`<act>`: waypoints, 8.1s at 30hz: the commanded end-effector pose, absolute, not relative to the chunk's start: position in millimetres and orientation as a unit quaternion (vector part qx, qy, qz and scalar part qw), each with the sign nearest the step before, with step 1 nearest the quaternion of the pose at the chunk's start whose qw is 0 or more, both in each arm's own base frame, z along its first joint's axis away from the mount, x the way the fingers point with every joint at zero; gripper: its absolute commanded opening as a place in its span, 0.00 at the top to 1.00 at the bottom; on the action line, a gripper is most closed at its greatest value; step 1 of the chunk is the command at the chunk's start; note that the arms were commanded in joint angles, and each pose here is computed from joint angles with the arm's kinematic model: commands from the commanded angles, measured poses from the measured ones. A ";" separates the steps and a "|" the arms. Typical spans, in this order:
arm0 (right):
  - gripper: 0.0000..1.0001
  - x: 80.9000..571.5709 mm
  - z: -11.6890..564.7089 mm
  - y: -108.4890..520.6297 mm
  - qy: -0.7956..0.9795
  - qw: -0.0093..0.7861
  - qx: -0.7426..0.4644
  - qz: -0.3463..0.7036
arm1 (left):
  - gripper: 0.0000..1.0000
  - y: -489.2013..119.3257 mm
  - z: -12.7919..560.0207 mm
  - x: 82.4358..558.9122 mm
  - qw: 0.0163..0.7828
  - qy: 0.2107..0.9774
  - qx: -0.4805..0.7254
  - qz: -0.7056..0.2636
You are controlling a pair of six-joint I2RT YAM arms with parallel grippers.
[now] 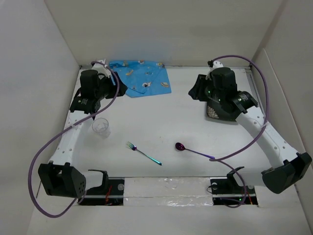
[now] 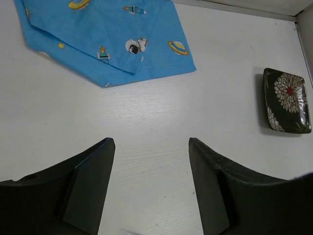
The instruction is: Set the dinner table for one person
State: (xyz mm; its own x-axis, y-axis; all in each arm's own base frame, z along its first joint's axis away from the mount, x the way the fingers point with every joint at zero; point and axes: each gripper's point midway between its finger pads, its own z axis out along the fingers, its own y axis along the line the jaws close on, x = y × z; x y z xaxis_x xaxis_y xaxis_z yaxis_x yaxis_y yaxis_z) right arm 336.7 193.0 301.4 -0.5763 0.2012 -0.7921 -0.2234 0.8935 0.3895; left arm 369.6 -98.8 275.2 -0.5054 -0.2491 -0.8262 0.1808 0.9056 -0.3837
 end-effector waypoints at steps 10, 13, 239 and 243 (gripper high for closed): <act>1.00 375.7 297.2 194.1 0.843 0.478 0.011 0.248 | 1.00 -130.4 276.9 431.9 0.496 0.842 0.028 -0.209; 1.00 400.4 260.9 201.7 0.865 0.442 0.023 0.235 | 1.00 -148.8 267.1 445.3 0.493 0.855 0.049 -0.151; 1.00 544.0 474.5 112.6 0.714 0.687 0.120 0.059 | 1.00 -80.5 497.1 536.2 0.660 0.684 -0.112 -0.291; 1.00 523.3 420.7 91.5 0.734 0.670 0.113 0.013 | 1.00 -73.1 464.1 513.2 0.657 0.701 -0.102 -0.257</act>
